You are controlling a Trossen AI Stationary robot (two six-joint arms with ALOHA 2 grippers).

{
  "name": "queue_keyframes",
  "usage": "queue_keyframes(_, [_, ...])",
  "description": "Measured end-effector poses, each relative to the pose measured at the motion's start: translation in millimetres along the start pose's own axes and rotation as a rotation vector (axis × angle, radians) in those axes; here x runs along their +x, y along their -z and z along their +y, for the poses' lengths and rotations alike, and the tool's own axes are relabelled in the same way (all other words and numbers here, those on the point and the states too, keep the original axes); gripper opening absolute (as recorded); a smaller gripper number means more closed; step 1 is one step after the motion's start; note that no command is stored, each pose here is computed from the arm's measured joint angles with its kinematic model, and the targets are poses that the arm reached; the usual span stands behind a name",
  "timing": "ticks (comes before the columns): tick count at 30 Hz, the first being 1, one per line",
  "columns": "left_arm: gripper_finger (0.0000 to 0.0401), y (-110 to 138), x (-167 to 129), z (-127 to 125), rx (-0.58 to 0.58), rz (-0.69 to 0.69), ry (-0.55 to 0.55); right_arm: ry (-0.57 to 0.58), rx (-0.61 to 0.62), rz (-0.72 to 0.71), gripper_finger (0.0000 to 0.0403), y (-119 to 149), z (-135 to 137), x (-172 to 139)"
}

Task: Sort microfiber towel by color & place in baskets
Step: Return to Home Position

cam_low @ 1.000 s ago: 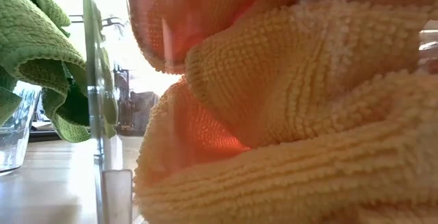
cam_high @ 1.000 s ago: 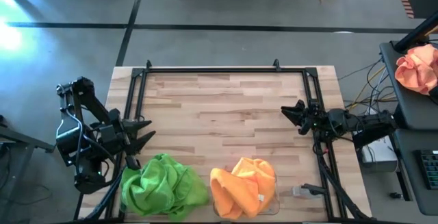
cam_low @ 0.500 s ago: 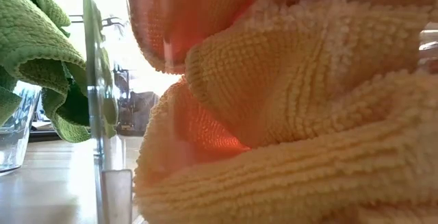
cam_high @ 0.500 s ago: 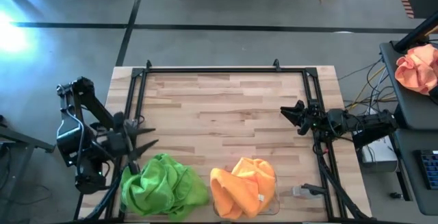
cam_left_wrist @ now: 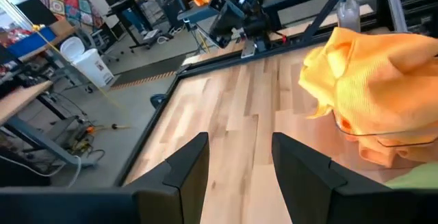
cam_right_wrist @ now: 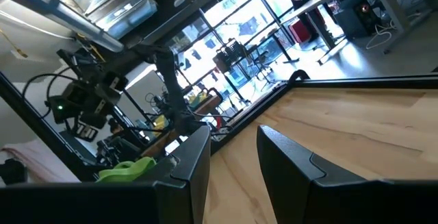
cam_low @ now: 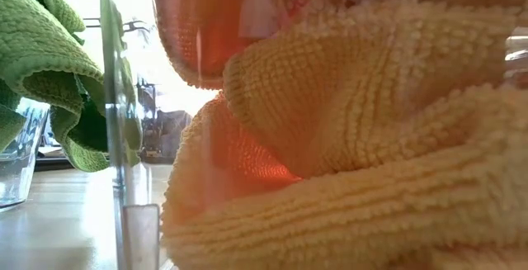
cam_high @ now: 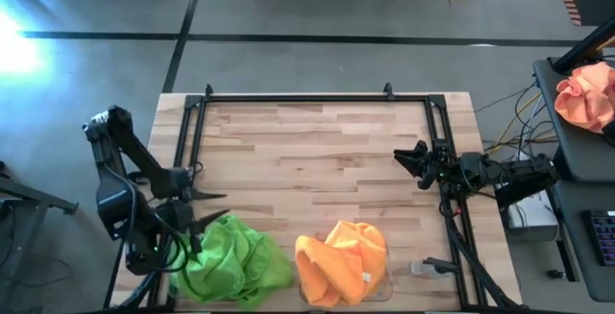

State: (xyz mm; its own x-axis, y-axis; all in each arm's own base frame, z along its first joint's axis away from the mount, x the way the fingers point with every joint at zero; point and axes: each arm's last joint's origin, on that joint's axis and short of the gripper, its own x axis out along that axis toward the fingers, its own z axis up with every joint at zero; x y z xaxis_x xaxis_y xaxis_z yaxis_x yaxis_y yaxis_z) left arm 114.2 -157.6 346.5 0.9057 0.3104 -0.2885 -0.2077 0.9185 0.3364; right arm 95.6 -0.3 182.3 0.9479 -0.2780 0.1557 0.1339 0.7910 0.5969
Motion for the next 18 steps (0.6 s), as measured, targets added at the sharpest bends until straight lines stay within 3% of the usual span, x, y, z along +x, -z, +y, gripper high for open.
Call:
queue_keyframes(6, [0.0145, 28.9, 6.6, -0.7, -0.117, -0.061, 0.058, 0.000, 0.000, 0.000, 0.0114, 0.0, 0.0, 0.0])
queue_keyframes(13, [0.0145, 51.2, 9.5, 3.9, -0.230, -0.226, 0.233, 0.000, 0.000, 0.000, 0.0114, -0.1, 0.0, 0.0])
queue_keyframes(18, [0.0145, 66.1, 9.3, 17.8, -0.304, -0.287, 0.248, 0.000, 0.000, 0.000, 0.0114, -0.1, 0.0, 0.0])
